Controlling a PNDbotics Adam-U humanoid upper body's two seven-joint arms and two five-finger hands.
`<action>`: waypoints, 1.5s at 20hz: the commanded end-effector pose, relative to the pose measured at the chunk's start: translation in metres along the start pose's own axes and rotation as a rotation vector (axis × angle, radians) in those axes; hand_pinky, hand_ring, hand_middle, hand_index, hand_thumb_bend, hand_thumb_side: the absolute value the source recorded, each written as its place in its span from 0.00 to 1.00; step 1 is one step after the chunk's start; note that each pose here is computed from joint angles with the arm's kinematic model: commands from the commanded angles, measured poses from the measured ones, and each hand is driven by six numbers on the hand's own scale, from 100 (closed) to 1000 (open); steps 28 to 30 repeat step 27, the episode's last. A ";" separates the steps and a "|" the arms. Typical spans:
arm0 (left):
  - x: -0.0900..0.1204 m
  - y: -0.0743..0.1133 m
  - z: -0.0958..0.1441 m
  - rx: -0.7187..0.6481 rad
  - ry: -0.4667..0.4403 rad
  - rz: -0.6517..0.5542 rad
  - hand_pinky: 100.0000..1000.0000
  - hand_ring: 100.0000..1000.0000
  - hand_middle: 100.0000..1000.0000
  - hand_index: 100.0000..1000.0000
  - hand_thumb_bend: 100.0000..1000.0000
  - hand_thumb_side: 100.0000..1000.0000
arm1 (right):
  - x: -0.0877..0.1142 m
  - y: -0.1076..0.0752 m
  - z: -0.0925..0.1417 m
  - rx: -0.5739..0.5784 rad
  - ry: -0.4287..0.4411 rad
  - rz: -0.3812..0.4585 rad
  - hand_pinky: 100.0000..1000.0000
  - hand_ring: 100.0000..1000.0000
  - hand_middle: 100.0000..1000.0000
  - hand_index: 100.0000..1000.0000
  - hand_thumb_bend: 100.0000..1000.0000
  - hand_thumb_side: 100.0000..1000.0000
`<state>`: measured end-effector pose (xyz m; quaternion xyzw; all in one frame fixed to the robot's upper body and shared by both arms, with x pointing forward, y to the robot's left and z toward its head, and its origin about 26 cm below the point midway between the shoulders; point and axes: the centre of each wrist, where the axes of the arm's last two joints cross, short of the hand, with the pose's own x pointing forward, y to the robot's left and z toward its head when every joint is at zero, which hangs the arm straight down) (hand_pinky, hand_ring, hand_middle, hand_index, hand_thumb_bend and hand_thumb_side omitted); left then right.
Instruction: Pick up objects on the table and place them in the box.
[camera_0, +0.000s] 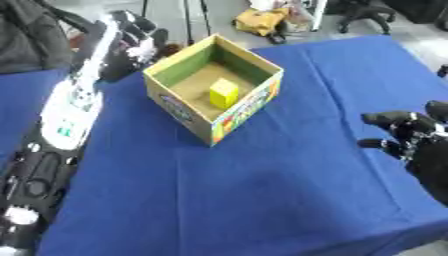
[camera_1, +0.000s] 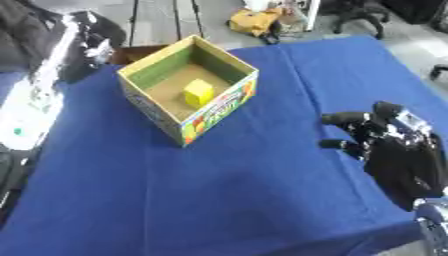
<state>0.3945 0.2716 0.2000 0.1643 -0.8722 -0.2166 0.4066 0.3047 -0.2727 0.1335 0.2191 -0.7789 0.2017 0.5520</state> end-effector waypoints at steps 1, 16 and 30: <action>0.026 0.027 0.018 0.094 -0.059 0.180 0.49 0.55 0.52 0.61 0.41 0.87 | 0.011 -0.006 0.003 -0.014 -0.016 0.026 0.76 1.00 0.73 0.73 0.00 1.00; -0.033 0.033 0.126 0.349 0.328 0.344 0.46 0.55 0.53 0.61 0.31 1.00 | 0.013 -0.003 0.014 -0.047 -0.026 0.009 0.76 1.00 0.73 0.73 0.00 1.00; -0.045 0.027 0.139 0.344 0.370 0.382 0.46 0.55 0.53 0.62 0.30 1.00 | 0.014 -0.002 0.014 -0.054 -0.028 0.016 0.76 1.00 0.72 0.72 0.00 1.00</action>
